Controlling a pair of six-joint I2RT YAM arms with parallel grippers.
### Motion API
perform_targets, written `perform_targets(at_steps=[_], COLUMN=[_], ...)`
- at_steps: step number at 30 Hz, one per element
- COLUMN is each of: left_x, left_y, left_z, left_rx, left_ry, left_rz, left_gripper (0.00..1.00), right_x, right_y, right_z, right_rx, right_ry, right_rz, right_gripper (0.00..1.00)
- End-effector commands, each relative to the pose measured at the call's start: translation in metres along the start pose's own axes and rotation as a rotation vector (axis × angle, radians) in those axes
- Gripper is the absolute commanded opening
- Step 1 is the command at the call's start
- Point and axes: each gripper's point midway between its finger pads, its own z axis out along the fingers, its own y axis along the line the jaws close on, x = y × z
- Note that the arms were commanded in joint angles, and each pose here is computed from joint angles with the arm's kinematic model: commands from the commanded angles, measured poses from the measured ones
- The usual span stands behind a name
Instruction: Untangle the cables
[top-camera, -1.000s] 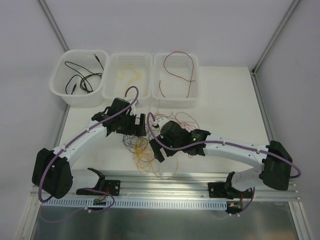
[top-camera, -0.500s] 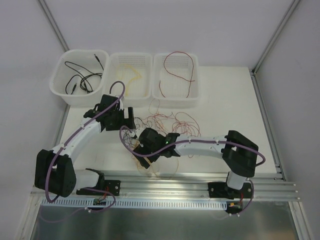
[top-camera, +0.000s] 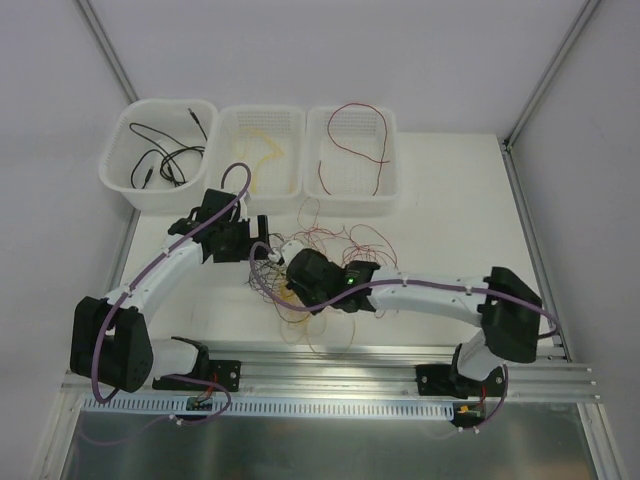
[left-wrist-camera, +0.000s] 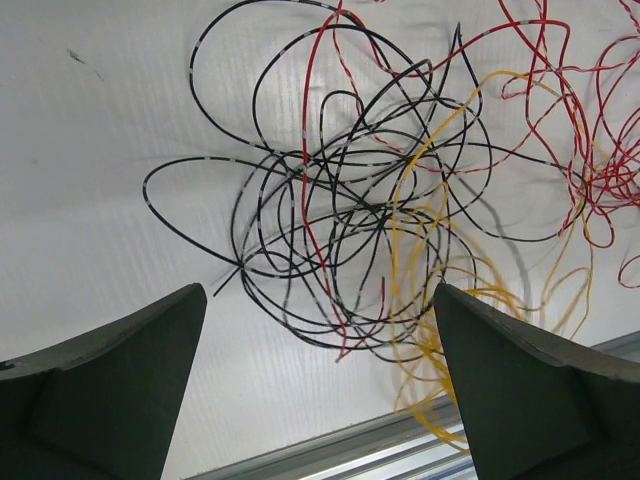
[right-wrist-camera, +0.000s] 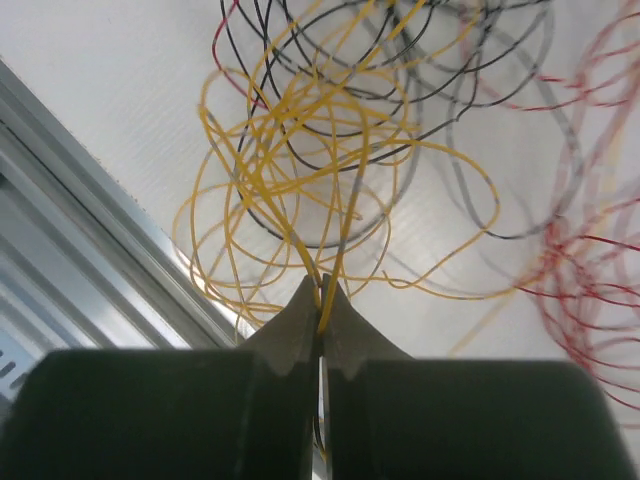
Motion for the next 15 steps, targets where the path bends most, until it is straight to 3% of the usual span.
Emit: perform_targets(at_steps=[1,8,12,15], left_x=[-0.009,-0.006,-0.006,-0.005], left_y=[-0.01,-0.014,-0.016,-0.019], left_z=[-0.006,-0.005,-0.004,-0.003], left_rx=[0.037,0.058,0.074,0.092], left_ry=[-0.013,0.0,0.008,0.014], left_rz=[0.003,0.002,0.0,0.003], left_gripper=[0.99,0.99,0.99,0.99], right_x=[-0.073,-0.119,-0.129,-0.131], right_y=[-0.031,-0.091,-0.095,-0.104], right_z=[-0.102,-0.249,-0.289,-0.302], right_rx=[0.087,0.236,0.183,0.204], right_ry=[-0.258,-0.57,-0.74,-0.756], right_rz=[0.005,0.086,0.149,0.181], right_gripper=[0.01,0.01,0.0,0.01])
